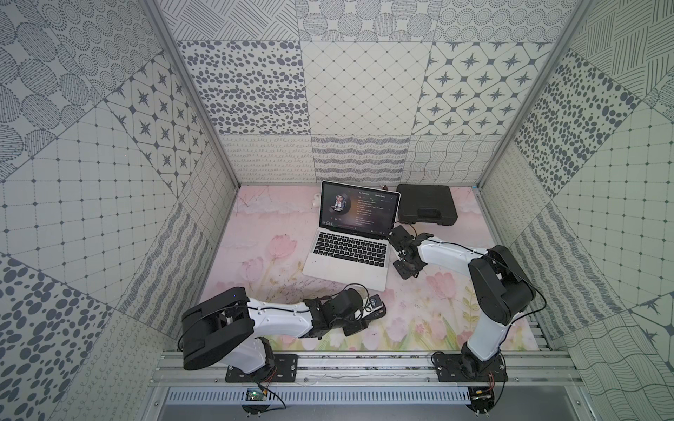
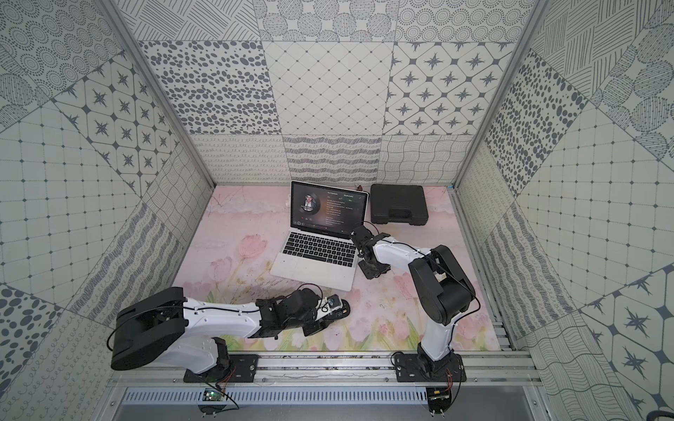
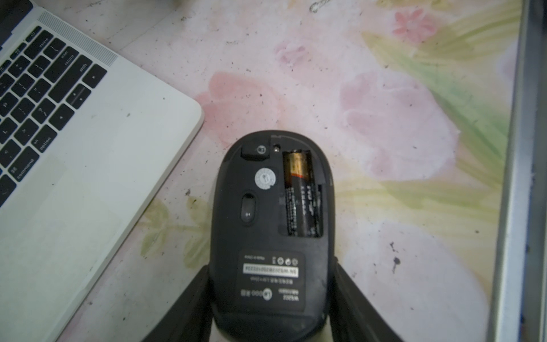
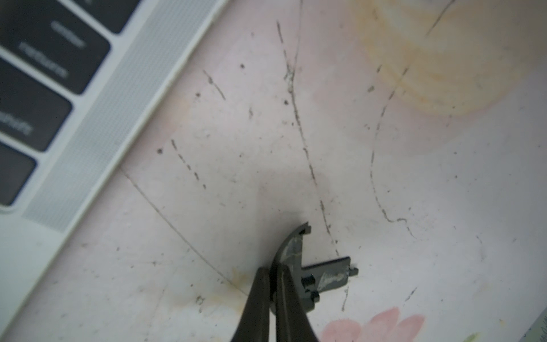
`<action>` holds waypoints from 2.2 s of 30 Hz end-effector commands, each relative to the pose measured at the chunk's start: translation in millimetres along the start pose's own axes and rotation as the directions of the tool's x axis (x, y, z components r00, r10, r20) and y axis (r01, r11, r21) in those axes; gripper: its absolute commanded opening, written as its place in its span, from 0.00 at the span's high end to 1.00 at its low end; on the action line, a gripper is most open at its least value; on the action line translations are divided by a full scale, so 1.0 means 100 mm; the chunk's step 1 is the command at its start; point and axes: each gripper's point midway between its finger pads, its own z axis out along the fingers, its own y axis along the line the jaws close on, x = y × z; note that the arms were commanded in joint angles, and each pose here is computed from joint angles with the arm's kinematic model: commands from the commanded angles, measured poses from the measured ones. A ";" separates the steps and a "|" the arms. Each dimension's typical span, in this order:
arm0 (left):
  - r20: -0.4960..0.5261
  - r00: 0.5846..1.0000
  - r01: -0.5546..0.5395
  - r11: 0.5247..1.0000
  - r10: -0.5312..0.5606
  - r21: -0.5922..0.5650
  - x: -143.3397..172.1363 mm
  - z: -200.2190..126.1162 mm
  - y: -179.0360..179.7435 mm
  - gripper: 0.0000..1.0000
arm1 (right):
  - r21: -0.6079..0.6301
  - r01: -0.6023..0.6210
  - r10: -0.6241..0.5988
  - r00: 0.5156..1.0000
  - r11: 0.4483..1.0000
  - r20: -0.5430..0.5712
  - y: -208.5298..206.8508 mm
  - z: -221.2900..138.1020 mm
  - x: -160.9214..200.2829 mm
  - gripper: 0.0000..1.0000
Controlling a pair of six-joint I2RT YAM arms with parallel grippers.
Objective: Remove the wireless mouse receiver from the laptop
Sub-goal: Pick up the lid from the center of the board, then close the lid on the mouse.
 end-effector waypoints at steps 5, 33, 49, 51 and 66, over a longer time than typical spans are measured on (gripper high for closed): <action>0.017 1.000 -0.009 1.000 0.009 0.002 -0.04 -0.02 0.03 0.99 | -0.107 -0.058 0.063 0.997 0.993 0.041 0.07 -0.22 -0.05 1.00; 0.130 0.991 0.030 0.999 -0.032 0.021 -0.13 -0.20 0.14 1.00 | -0.994 0.011 0.479 0.876 0.106 0.061 0.96 -1.69 -0.09 1.00; 0.335 0.937 0.120 0.992 -0.098 -0.046 -0.56 -0.75 0.47 1.00 | -0.992 0.123 0.494 0.862 0.021 0.118 0.86 -2.28 -0.12 1.00; 0.353 0.931 0.118 0.992 -0.096 -0.041 -0.60 -0.80 0.47 1.00 | -0.991 0.133 0.488 0.865 -0.001 0.116 0.88 -2.34 -0.11 1.00; 0.402 0.911 0.123 0.991 -0.092 -0.052 -0.74 -0.97 0.55 1.00 | -0.983 0.176 0.401 0.905 -0.045 0.144 1.12 -2.59 -0.02 1.00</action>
